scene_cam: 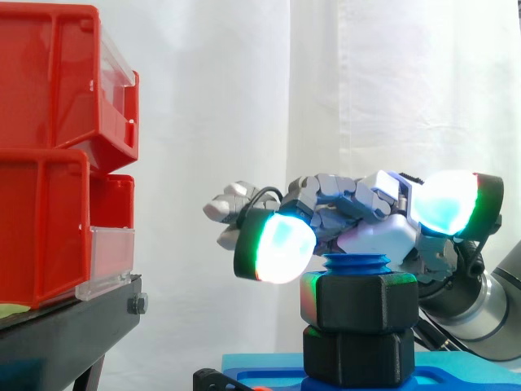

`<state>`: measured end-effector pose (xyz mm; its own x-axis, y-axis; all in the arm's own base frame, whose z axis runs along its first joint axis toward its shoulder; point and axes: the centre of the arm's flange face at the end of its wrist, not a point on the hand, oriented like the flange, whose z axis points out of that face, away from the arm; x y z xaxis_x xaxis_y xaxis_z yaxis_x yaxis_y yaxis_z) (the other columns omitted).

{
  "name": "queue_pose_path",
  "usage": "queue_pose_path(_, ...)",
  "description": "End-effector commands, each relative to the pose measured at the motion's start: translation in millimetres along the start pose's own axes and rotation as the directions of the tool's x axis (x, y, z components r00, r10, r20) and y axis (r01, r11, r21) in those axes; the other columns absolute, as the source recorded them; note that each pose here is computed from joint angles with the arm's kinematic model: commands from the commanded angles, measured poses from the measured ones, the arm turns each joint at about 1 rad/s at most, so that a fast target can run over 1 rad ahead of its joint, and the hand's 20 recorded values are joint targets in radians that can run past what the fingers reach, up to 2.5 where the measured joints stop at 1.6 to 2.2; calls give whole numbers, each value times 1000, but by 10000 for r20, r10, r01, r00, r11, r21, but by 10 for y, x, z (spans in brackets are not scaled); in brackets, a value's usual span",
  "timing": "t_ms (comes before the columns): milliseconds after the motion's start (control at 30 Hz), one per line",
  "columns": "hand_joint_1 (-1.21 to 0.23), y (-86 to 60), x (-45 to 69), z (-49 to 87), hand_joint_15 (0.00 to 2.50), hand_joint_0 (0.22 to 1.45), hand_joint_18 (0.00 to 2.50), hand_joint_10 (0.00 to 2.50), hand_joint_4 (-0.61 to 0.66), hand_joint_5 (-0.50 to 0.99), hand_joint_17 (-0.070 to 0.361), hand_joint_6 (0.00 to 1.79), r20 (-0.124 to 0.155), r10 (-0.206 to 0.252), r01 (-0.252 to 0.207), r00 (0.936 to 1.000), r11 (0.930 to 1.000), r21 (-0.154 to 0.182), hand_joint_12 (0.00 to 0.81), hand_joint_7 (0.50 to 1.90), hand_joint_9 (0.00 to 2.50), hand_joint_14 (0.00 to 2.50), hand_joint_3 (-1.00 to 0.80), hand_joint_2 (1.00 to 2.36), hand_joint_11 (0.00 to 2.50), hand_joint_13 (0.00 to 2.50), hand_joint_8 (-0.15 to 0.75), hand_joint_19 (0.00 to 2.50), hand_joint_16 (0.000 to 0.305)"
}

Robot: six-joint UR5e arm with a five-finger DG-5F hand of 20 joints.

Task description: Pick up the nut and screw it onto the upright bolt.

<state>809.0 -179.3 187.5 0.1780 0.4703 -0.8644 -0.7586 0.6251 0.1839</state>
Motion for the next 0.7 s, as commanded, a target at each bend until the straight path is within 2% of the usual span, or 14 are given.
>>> queue_pose_path(0,-88,-7,-26,35,0,446,0,0,227,-170,89,502,36,-63,63,10000,10000,-76,318,754,410,0,-500,1000,0,115,234,0,39)
queue_pose_path(233,-78,39,30,98,0,440,0,0,212,-180,93,502,38,19,-18,10000,10000,-78,322,679,363,0,-500,1000,0,76,224,0,41)
queue_pose_path(333,-74,79,142,120,0,440,0,0,208,-181,93,502,104,207,-208,9997,9997,158,323,675,357,0,-500,1000,0,71,222,0,42)
queue_pose_path(667,-57,168,326,157,0,439,0,0,210,-180,92,502,103,544,-548,9985,9977,404,323,745,343,0,-500,1000,0,56,227,0,41)
